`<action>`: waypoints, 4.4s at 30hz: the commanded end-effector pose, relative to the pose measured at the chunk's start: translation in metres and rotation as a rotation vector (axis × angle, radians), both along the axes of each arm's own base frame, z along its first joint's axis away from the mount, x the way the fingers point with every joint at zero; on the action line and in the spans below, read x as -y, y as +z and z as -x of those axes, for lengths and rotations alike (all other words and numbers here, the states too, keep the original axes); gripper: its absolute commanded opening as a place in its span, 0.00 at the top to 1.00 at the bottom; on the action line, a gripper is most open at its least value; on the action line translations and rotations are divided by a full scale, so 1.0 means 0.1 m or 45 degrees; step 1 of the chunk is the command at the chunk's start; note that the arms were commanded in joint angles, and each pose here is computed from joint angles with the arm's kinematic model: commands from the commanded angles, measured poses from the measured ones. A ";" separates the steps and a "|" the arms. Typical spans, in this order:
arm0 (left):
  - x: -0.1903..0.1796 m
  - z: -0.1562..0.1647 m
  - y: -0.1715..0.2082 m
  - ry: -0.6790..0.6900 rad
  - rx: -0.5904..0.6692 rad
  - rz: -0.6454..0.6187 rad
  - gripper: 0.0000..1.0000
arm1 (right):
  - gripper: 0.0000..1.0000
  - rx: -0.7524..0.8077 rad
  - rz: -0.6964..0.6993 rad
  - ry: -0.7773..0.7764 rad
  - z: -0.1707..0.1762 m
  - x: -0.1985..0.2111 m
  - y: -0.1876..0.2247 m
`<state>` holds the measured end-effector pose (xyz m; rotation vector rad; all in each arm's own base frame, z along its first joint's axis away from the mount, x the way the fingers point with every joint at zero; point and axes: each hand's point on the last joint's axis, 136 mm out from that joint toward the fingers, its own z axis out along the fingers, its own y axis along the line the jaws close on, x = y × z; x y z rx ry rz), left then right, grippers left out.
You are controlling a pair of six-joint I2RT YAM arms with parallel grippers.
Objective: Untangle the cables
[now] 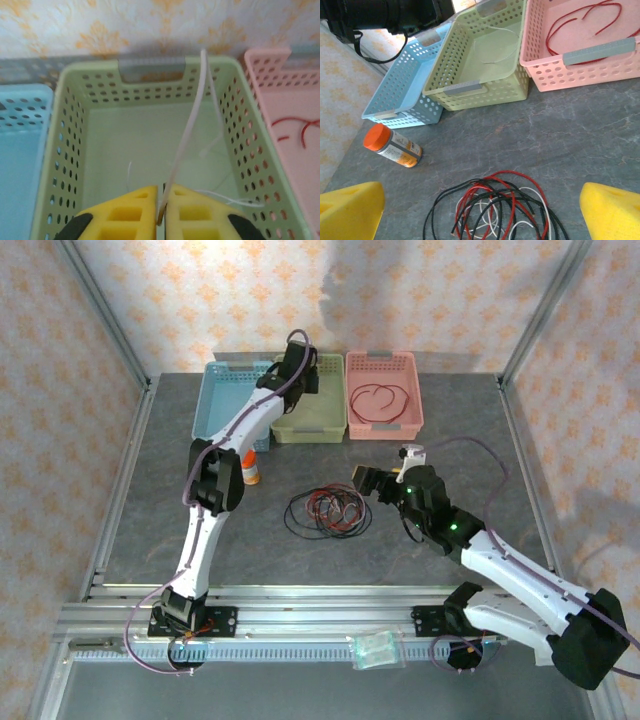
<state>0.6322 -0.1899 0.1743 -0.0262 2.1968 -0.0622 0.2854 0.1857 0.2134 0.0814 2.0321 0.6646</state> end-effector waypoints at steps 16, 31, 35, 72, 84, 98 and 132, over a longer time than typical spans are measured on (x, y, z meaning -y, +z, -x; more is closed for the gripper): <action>0.03 0.43 0.55 -0.098 -0.048 0.093 0.10 | 0.34 -0.334 0.212 -0.235 -0.03 0.28 -0.62; 0.48 2.12 0.77 -0.385 0.071 0.287 0.08 | 0.62 -0.728 0.409 -0.016 -0.08 -0.03 -1.29; 0.47 2.48 0.56 -0.390 0.055 0.338 0.09 | 0.66 -0.778 0.401 0.016 -0.19 -0.03 -1.36; 0.75 3.44 -0.58 -0.292 -0.108 0.537 0.10 | 0.69 -0.945 0.461 0.165 -0.55 -0.28 -1.84; 0.77 3.44 -0.60 -0.299 -0.115 0.543 0.10 | 0.64 -0.914 0.421 0.198 -0.50 -0.32 -1.75; 0.78 3.47 -0.72 -0.302 -0.155 0.522 0.11 | 0.68 -0.836 0.458 0.136 -0.46 -0.21 -1.53; 0.89 3.54 -0.80 -0.352 -0.177 0.626 0.15 | 0.77 -1.001 0.682 0.138 0.05 -0.13 -1.86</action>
